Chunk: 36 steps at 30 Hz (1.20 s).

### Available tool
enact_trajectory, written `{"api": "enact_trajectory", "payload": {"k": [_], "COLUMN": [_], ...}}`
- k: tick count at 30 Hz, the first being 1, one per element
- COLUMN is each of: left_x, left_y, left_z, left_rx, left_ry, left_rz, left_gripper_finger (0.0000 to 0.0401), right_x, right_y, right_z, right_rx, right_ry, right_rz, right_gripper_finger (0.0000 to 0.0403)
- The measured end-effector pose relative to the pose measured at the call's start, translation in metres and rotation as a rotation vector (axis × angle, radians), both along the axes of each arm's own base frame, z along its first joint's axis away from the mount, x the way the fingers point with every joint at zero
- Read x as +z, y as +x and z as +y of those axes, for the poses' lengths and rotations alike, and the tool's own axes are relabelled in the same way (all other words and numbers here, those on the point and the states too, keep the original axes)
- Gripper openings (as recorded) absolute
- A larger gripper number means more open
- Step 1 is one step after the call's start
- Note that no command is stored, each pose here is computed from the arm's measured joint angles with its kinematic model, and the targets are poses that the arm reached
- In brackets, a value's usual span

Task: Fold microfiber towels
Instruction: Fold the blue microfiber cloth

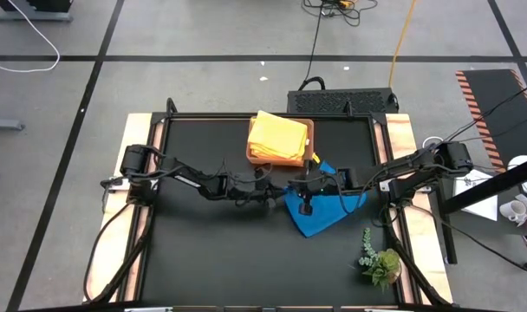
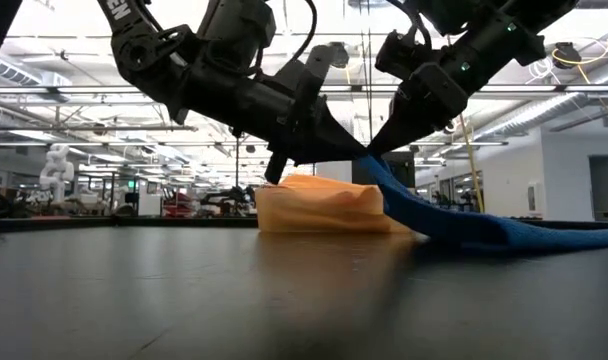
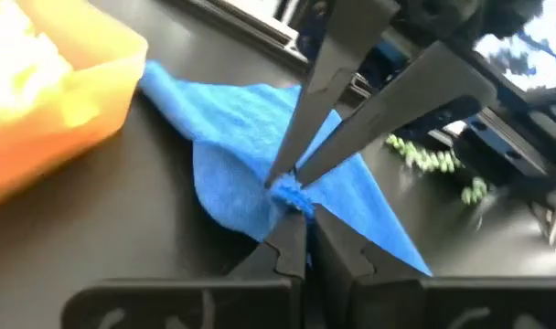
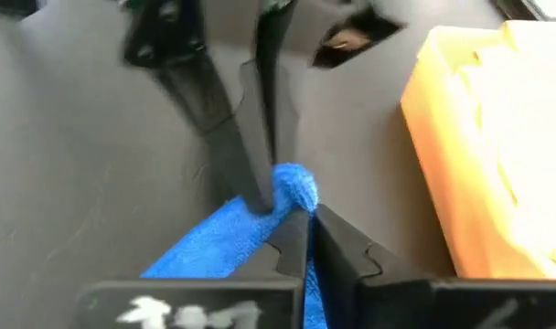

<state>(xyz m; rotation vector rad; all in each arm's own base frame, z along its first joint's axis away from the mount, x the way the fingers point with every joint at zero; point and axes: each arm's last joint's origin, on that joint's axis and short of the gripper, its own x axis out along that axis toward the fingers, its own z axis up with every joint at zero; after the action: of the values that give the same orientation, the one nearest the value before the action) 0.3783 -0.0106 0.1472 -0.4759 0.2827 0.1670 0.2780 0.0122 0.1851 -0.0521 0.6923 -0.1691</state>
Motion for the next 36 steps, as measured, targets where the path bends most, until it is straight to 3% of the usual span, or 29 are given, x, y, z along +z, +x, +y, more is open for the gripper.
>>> {"api": "enact_trajectory", "payload": {"k": [3,6,12,14,17,20,24,27,31,36], "left_x": [0.013,0.042,0.104,0.124,0.138,0.13,0.088,0.053,0.02,-0.005], "left_y": [-0.004,-0.015,-0.061,-0.078,-0.098,-0.111,-0.124,-0.132,-0.138,-0.142], "left_z": [0.001,0.0,-0.012,-0.019,-0.034,-0.056,-0.088,-0.108,-0.13,-0.144], "left_rx": [-0.083,-0.173,-0.349,-0.407,-0.509,-0.599,-0.677,-0.674,-0.668,-0.627], "left_ry": [0.111,0.287,0.591,0.629,0.606,0.546,0.474,0.427,0.346,0.293], "left_rz": [0.005,0.02,0.128,0.165,0.232,0.294,0.406,0.458,0.402,0.412], "left_gripper_finger": [0.0005,0.0004,0.0002,0.0002,0.0001,0.0001,0.0001,0.0001,0.0001,0.0001], "right_x": [0.004,0.01,0.039,0.048,0.052,0.044,0.022,0.003,-0.02,-0.044], "right_y": [-0.002,-0.008,-0.023,-0.025,-0.024,-0.017,-0.001,0.014,0.033,0.05], "right_z": [0.0,-0.003,-0.016,-0.02,-0.023,-0.021,-0.016,-0.013,-0.011,-0.01], "right_rx": [0.023,0.012,-0.035,-0.037,-0.009,0.029,0.072,0.114,0.17,0.171], "right_ry": [0.002,-0.001,0.003,0.013,0.065,0.115,0.153,0.182,0.24,0.272], "right_rz": [-0.005,0.01,-0.102,-0.153,-0.192,-0.181,-0.141,-0.13,-0.15,-0.041], "right_gripper_finger": [0.0018,0.0038,0.009,0.0107,0.0129,0.0145,0.0158,0.016,0.016,0.016]}}
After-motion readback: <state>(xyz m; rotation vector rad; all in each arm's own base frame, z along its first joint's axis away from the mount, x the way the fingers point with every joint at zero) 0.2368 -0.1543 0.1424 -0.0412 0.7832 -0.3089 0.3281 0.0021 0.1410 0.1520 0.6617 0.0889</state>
